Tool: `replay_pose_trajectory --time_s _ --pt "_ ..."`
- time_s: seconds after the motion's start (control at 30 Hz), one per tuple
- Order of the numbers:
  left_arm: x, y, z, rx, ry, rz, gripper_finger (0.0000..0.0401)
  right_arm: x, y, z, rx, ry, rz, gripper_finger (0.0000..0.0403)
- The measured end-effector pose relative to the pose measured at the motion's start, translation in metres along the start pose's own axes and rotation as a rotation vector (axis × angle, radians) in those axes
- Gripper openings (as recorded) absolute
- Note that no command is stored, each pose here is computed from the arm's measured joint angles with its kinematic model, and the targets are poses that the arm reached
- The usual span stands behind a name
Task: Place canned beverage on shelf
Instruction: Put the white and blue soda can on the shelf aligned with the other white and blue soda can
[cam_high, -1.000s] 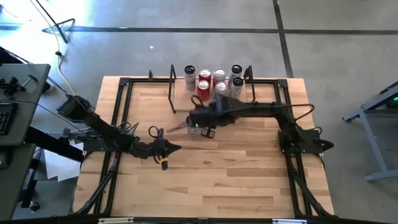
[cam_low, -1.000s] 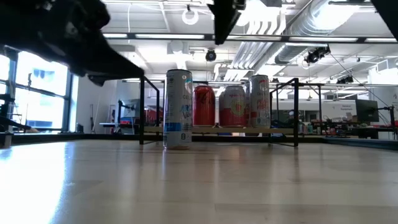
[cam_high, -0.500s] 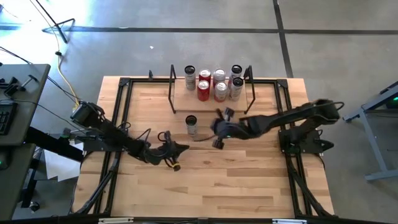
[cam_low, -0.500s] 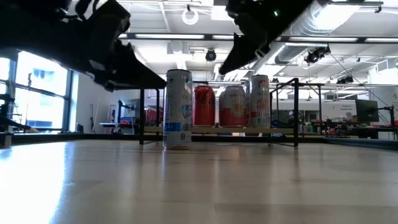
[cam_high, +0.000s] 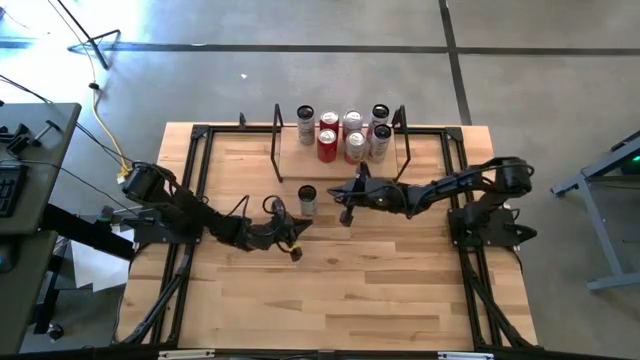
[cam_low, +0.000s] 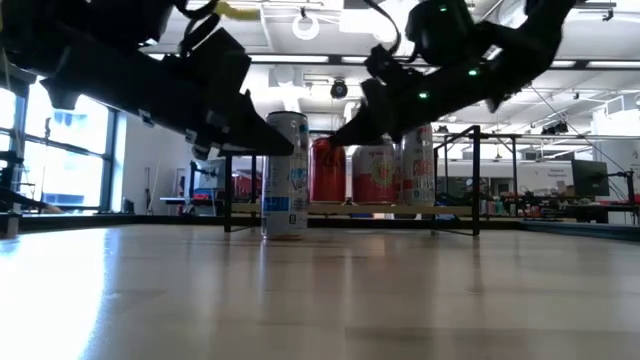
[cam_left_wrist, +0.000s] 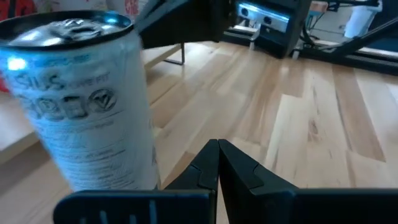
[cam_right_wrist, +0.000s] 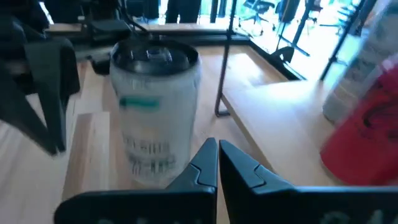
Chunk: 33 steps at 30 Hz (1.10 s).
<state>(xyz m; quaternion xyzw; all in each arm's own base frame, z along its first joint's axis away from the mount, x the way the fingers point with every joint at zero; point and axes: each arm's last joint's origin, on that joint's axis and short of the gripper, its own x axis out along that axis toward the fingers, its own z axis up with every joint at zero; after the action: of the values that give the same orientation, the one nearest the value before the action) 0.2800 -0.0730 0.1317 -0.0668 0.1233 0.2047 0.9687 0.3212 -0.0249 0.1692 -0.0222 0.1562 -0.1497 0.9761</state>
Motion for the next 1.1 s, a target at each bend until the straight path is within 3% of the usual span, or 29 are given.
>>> replay_pose_trajectory --time_s 0.23,0.4,0.57,1.1 --pt "0.004 0.006 0.002 0.022 -0.006 0.048 0.0000 0.031 -0.006 0.001 -0.011 0.015 -0.019 0.0000" --pt "0.006 0.010 0.002 0.026 -0.007 0.081 0.0000 0.043 -0.002 0.000 -0.004 0.025 0.039 0.0000" --pt "0.003 0.012 0.002 0.027 -0.031 0.152 0.0000 0.041 0.005 -0.005 0.004 0.080 0.039 0.0000" --pt "-0.026 0.035 0.006 -0.029 -0.067 0.181 0.0000 0.037 0.022 -0.004 0.016 0.067 0.095 0.0000"
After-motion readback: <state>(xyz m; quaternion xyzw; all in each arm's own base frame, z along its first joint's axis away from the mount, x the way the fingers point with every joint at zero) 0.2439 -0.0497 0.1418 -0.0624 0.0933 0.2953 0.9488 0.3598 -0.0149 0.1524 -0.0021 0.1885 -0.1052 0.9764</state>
